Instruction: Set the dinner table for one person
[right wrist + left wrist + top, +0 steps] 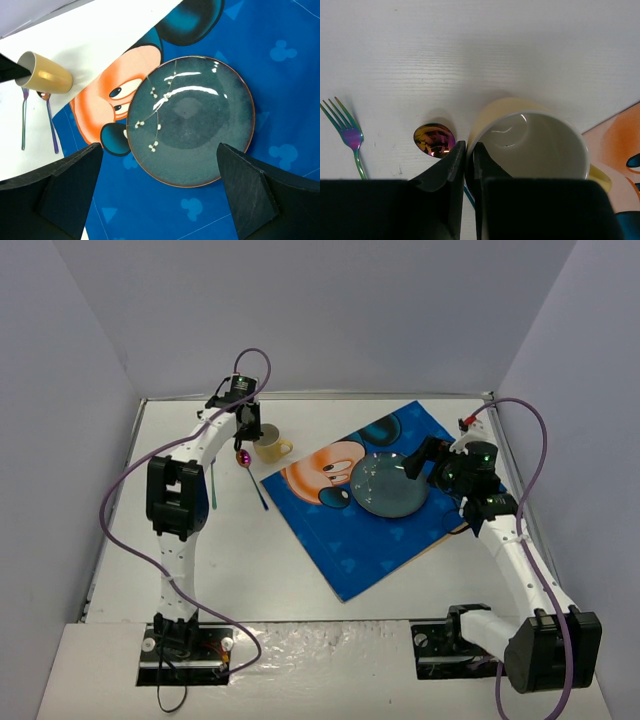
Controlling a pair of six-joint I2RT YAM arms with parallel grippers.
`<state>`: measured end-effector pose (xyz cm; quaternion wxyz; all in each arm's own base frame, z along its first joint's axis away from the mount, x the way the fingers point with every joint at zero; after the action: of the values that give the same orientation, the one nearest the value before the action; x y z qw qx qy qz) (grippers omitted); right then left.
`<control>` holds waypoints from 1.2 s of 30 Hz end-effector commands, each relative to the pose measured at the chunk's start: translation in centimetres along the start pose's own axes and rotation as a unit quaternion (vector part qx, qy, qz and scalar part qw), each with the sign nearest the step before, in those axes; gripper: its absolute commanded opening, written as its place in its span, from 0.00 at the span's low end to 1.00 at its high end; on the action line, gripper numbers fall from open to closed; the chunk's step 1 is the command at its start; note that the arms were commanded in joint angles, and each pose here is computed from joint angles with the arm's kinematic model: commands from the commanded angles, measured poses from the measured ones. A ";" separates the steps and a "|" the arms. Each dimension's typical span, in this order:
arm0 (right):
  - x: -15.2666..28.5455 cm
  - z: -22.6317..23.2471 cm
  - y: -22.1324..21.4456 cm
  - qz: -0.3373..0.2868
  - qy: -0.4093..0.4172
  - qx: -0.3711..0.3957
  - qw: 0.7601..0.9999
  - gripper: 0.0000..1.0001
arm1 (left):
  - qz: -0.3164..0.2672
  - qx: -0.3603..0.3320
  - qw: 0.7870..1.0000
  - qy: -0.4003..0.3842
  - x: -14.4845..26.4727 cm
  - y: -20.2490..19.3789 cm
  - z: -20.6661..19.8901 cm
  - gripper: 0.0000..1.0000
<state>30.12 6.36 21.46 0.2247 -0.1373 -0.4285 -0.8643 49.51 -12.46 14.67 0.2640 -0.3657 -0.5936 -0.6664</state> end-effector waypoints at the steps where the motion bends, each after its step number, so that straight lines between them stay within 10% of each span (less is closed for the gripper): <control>1: -0.3 4.6 1.5 -0.033 0.082 0.084 0.993 0.93 | -0.087 -0.010 0.996 -0.006 6.7 4.6 0.3 0.00; 14: -3.9 17.8 -3.0 0.026 0.208 0.348 0.913 0.91 | -0.128 -0.067 0.989 -0.042 20.1 3.1 -3.7 0.00; 36: -4.5 23.8 -8.5 0.070 0.300 0.423 0.852 0.62 | -0.130 -0.087 0.985 -0.069 23.8 0.4 -7.0 0.00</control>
<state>30.39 30.00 25.44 0.4598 0.1574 -0.6547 -0.5790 34.57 -17.09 29.59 0.1555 -0.3984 -0.5461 -0.7203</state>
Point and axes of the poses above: each gripper's point midway between its finger pads, its own x axis back along the fingers, its own z axis along the line the jaws close on, y = z × x, the point moved 5 cm from there along x, back along the fingers, and after that the axes turned 12 degrees about -x, right-handed, at the moved point
